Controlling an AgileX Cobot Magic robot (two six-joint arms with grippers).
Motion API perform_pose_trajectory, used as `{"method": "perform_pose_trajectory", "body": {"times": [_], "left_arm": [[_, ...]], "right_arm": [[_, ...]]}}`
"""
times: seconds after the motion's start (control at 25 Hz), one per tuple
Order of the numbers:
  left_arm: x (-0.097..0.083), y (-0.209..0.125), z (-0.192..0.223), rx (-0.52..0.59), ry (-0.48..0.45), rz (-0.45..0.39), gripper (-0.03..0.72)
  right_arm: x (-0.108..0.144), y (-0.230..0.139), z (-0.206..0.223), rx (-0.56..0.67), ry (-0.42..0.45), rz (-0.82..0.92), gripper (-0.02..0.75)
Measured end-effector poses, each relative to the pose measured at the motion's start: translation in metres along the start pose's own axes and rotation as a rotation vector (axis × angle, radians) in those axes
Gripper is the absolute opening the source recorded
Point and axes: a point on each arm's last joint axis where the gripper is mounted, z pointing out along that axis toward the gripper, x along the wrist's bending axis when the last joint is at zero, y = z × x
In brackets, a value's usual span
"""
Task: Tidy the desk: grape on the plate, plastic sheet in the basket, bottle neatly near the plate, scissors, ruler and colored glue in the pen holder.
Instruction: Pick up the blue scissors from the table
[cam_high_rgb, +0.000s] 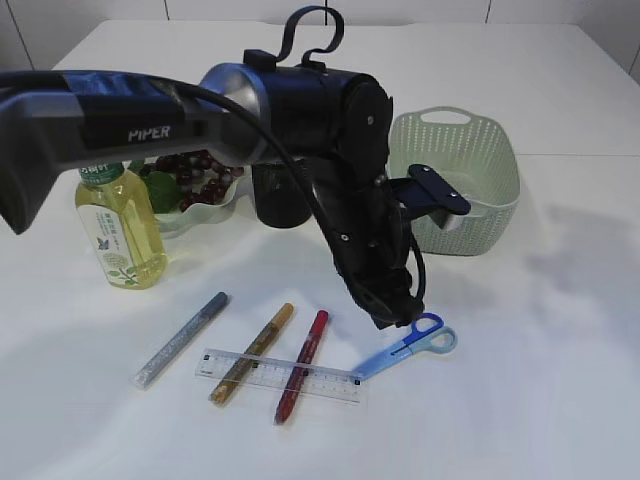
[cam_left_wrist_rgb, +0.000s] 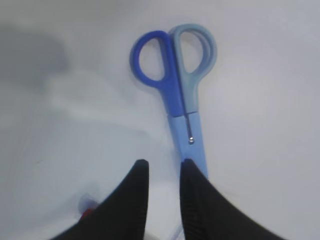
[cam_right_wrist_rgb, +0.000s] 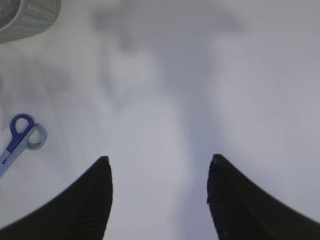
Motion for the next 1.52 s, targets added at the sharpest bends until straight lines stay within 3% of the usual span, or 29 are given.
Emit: {"method": "perform_pose_trajectory", "body": {"times": [0.2, 0.48, 0.68, 0.96, 1.52], "left_arm": [[-0.018, 0.007, 0.003, 0.008, 0.003, -0.045, 0.287], [-0.021, 0.008, 0.003, 0.021, 0.034, -0.033, 0.334], [-0.022, 0.007, 0.003, 0.030, 0.031, -0.042, 0.407], [-0.022, 0.001, 0.014, 0.094, 0.014, -0.061, 0.417], [-0.023, -0.001, 0.025, 0.111, -0.015, -0.092, 0.384]], "right_arm": [[0.000, 0.000, 0.000, 0.000, 0.000, 0.000, 0.475], [0.000, 0.000, 0.000, 0.000, 0.000, 0.000, 0.475], [0.000, 0.000, 0.000, 0.000, 0.000, 0.000, 0.475], [0.001, 0.000, 0.000, 0.002, 0.013, 0.004, 0.475], [0.002, 0.000, 0.000, 0.004, 0.019, 0.007, 0.475]]}}
